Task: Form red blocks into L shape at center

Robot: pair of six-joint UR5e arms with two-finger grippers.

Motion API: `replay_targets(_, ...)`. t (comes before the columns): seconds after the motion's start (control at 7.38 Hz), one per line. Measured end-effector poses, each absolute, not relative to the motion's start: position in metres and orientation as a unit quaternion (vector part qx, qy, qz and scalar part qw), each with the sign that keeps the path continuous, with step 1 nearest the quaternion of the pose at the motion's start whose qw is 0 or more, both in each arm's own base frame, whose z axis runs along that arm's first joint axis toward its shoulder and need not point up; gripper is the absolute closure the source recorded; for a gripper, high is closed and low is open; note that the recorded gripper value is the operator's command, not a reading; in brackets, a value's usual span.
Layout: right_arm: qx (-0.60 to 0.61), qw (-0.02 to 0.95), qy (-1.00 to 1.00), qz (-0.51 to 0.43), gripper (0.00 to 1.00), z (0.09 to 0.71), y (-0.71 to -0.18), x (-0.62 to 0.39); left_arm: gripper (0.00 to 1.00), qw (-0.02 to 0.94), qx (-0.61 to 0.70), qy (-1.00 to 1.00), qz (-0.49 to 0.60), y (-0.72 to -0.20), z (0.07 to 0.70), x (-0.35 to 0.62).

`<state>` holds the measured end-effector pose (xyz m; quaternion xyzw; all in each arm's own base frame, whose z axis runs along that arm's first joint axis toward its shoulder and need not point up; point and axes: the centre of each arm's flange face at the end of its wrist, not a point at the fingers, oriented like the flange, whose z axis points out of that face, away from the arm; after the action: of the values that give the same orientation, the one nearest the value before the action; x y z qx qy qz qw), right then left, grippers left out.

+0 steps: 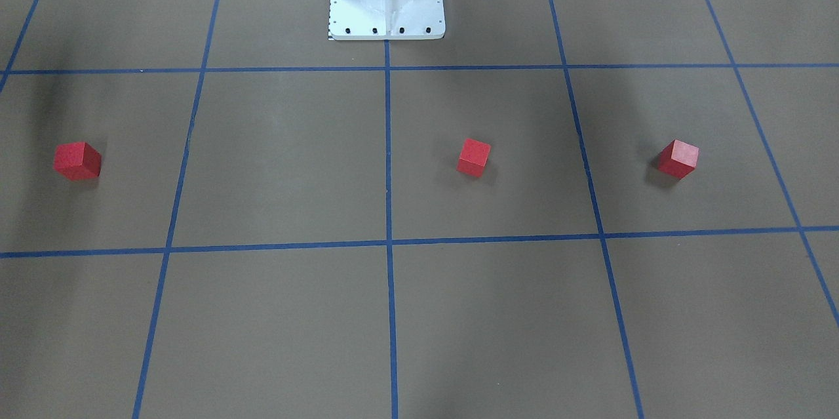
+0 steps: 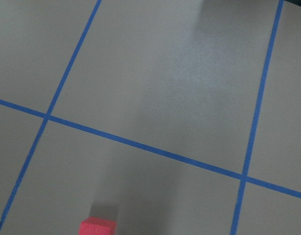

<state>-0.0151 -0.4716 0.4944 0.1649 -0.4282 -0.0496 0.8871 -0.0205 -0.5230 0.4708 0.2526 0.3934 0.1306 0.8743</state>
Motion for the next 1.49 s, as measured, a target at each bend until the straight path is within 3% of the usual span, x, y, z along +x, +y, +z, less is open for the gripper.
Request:
replay_targets(0.54,0.128,0.909,-0.397,-0.015,0.0,0.491,-0.467,-0.137,0.0,0.871,0.252,0.401,0.132,-0.53,0.458,-0.005)
replay_targets(0.81,0.128,0.916,-0.38,-0.026,0.0,0.519,-0.453,-0.182,0.0,0.87,0.253,0.402,0.135,-0.533,0.454,-0.001)
replay_targets(1.22,0.12,0.92,-0.371,-0.032,0.0,0.579,-0.426,-0.182,0.0,0.868,0.257,0.403,0.136,-0.534,0.448,0.001)
replay_targets(1.49,0.115,0.92,-0.372,-0.04,0.0,0.584,-0.419,-0.188,0.0,0.868,0.258,0.403,0.137,-0.534,0.447,0.001)
